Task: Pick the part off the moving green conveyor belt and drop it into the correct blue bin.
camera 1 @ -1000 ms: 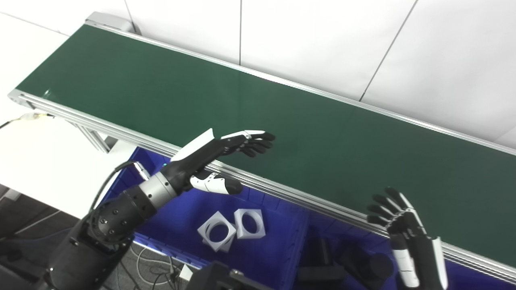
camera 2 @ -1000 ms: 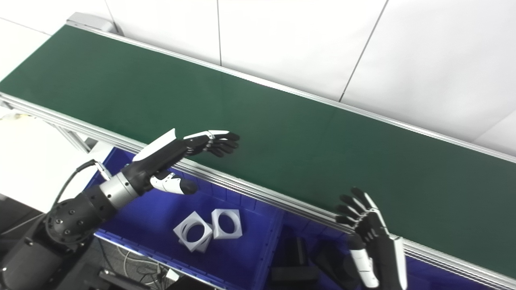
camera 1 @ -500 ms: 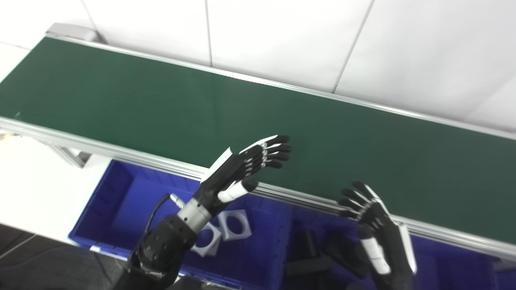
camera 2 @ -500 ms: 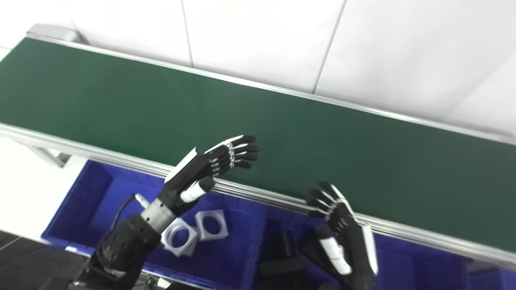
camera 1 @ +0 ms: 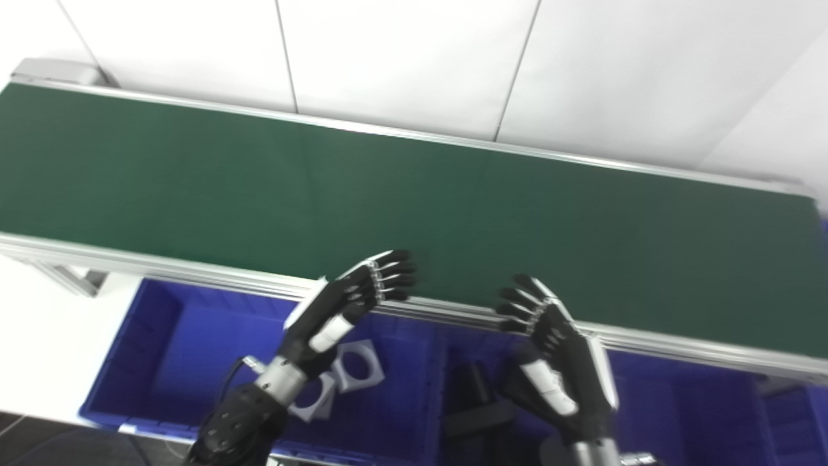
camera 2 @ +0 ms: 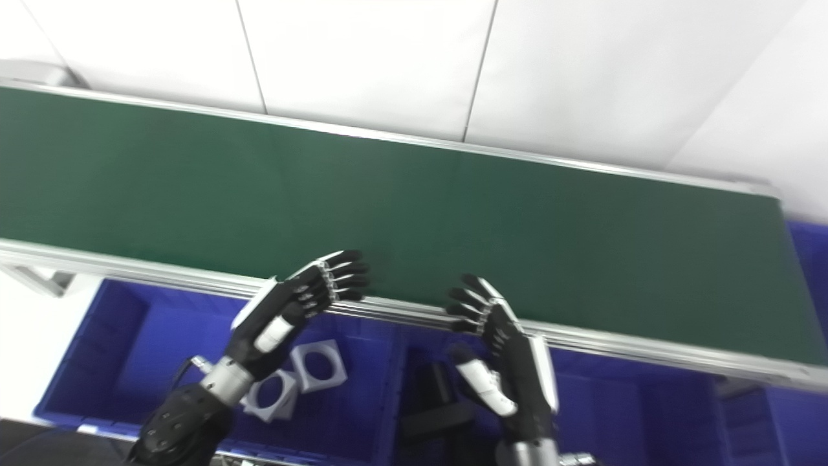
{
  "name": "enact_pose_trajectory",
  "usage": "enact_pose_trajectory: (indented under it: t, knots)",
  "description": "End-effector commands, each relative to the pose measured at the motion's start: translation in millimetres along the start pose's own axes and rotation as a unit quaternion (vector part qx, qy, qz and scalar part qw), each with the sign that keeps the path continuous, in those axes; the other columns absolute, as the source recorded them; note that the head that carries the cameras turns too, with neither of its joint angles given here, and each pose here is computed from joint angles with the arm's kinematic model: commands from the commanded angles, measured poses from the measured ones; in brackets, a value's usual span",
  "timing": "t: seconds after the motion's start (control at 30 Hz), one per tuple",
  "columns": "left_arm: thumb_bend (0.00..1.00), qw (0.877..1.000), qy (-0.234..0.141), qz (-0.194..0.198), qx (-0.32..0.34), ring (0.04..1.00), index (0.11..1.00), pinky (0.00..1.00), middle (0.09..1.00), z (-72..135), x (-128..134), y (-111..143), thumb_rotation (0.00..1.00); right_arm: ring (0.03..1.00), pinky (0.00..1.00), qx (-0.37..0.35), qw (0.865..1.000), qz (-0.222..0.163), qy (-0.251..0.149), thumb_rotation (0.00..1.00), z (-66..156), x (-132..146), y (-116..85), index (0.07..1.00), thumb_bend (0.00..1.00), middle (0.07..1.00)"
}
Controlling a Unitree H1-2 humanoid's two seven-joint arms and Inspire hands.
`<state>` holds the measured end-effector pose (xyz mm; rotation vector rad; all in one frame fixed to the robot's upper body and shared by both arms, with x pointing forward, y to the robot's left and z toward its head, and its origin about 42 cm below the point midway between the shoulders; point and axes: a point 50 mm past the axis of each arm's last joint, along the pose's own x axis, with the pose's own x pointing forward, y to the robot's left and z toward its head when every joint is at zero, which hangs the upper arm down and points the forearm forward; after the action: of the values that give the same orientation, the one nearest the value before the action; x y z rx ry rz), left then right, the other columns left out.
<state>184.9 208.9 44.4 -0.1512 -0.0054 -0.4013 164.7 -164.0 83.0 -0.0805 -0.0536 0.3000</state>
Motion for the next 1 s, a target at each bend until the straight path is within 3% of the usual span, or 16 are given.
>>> enact_pose_trajectory:
  t: [0.0, 0.4, 0.97]
  knots:
    - [0.82, 0.999, -0.033, -0.003, 0.007, 0.798, 0.849, 0.76, 0.829, 10, 2, 12, 0.79, 0.739, 0.65, -0.003, 0.999, -0.007, -0.041, 0.73, 10, 10, 6, 0.865, 0.66, 0.795]
    - [0.81, 1.000, -0.031, 0.001, -0.001, 0.777, 0.834, 0.77, 0.801, 5, -7, 40, 0.74, 0.735, 0.64, -0.010, 0.999, -0.009, -0.043, 0.76, 5, 22, 21, 0.863, 0.69, 0.790]
    - [0.82, 0.999, -0.039, -0.005, 0.004, 0.782, 0.838, 0.76, 0.806, 9, -6, 28, 0.72, 0.738, 0.64, -0.007, 0.999, -0.020, -0.043, 0.78, 7, 15, 15, 0.864, 0.69, 0.792]
